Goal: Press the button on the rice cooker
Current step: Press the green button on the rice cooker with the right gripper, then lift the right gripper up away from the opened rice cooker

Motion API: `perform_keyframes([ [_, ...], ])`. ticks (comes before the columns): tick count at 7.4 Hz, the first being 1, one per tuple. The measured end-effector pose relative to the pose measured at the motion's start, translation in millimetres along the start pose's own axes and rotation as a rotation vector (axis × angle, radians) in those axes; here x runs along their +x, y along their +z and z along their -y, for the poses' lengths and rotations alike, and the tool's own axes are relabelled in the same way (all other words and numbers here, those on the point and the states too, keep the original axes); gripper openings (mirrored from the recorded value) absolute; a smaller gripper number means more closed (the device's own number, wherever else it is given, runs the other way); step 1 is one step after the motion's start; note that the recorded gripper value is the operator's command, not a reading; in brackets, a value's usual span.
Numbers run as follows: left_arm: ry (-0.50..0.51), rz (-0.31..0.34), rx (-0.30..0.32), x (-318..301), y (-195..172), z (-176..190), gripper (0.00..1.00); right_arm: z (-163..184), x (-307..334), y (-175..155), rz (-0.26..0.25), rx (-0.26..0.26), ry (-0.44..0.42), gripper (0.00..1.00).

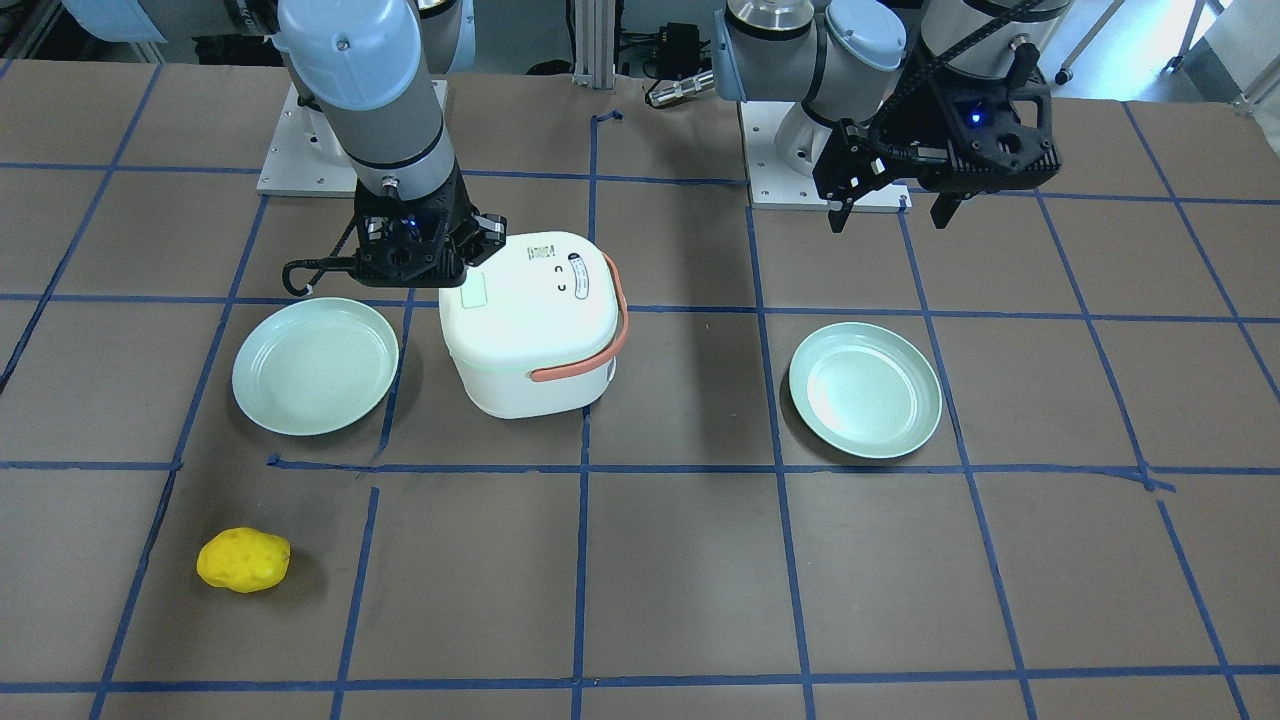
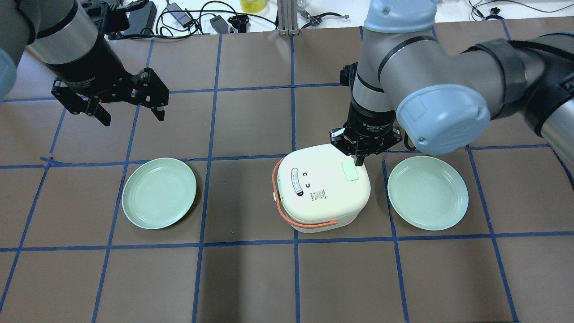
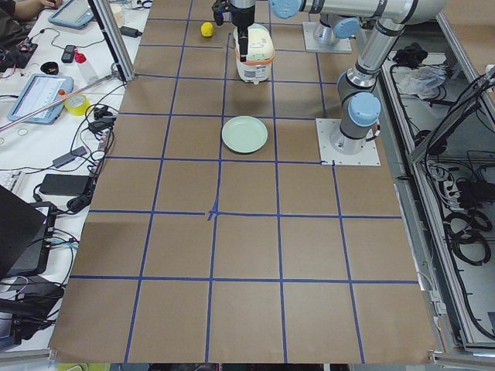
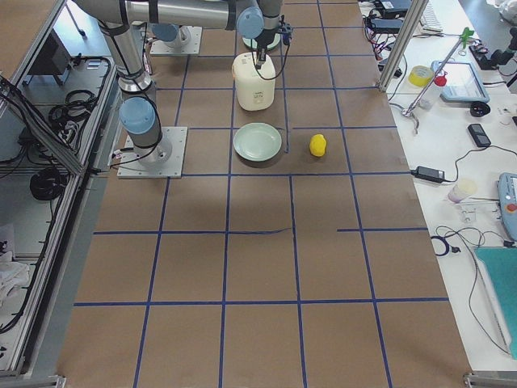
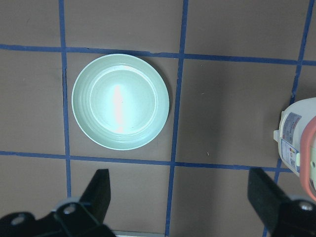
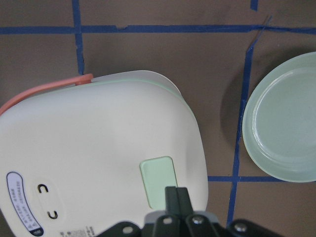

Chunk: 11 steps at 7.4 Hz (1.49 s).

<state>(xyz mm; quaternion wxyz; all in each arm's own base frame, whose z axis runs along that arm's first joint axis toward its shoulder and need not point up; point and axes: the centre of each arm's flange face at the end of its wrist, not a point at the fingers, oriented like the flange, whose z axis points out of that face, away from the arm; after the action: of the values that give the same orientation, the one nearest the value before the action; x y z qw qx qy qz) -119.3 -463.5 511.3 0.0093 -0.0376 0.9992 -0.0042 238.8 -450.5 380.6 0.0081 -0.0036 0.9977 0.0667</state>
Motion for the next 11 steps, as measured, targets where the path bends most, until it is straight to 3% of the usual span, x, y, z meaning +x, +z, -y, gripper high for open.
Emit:
perform_keyframes([
  [5, 0.0, 0.0, 0.0, 0.0, 0.0, 0.0, 1.0, -0.6, -10.8, 25.6, -0.038, 0.01, -0.018, 0.0],
  [6, 0.0, 0.0, 0.0, 0.0, 0.0, 0.0, 1.0, -0.2, -10.4, 26.1, -0.044, 0.011, -0.018, 0.66],
  [7, 0.0, 0.0, 0.0, 0.0, 0.0, 0.0, 1.0, 0.5, -10.1, 24.6, -0.049, 0.014, -0.017, 1.0],
  [9, 0.001, 0.0, 0.0, 0.0, 0.0, 0.0, 1.0, 1.6, -9.1, 7.2, -0.061, 0.035, -0.016, 1.0],
  [11, 0.0, 0.0, 0.0, 0.0, 0.0, 0.0, 1.0, 9.5, -0.9, -42.7, -0.076, 0.055, -0.003, 1.0],
])
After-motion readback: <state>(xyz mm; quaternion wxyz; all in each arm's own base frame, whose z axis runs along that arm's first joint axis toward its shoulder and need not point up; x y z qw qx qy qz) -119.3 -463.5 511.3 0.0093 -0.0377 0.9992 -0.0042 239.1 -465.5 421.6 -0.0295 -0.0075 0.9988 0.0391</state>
